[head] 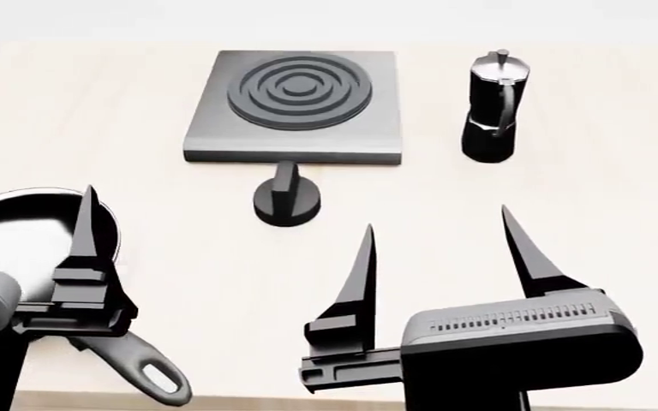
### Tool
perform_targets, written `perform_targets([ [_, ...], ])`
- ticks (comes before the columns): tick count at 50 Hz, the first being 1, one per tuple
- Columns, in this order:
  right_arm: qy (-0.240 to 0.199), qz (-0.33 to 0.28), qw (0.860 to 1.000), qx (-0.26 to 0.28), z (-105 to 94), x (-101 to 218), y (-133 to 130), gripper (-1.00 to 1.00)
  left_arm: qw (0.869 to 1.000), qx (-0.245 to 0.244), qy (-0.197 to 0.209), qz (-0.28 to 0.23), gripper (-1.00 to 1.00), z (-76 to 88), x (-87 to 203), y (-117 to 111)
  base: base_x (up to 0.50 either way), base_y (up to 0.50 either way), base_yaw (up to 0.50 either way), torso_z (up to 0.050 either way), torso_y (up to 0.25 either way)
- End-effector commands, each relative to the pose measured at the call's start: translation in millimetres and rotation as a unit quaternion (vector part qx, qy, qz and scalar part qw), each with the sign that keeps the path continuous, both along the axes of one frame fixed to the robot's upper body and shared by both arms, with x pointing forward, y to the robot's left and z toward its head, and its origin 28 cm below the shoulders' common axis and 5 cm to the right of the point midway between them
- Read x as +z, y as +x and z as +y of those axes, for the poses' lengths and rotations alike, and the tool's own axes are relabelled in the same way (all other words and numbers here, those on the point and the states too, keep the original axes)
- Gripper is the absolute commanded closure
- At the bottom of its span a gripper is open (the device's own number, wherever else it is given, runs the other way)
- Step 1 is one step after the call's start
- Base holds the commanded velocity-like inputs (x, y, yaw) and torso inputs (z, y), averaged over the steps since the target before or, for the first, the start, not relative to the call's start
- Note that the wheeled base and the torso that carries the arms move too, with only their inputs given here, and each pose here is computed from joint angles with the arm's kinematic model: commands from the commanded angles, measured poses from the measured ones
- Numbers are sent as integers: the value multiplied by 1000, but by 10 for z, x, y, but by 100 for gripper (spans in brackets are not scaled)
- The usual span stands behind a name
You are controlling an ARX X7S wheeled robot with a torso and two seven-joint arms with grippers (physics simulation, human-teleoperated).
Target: Turn on the stove.
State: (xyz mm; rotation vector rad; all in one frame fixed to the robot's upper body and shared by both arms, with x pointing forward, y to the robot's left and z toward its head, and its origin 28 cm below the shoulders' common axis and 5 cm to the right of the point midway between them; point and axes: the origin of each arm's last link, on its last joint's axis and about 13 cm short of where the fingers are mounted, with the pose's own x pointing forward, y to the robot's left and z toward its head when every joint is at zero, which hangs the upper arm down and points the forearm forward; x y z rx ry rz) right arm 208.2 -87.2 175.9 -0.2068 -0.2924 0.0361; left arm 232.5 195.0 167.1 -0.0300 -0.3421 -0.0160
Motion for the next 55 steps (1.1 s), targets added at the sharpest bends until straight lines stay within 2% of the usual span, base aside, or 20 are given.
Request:
perform_targets([
  [1,0,0,1000,1,4,2,-1,-100,1000,0,0,0,-100,-3,2,-4,0,148,0,0,0],
  [51,-1,1,1000,12,26,-9,17,-100,1000,2,1,1,-100,-1,-5,10,0,149,0,0,0],
  [55,-12,3,1000,7,32,-27,24,-100,1000,1,0,2,-100,-4,-6,6,0,74,0,0,0],
])
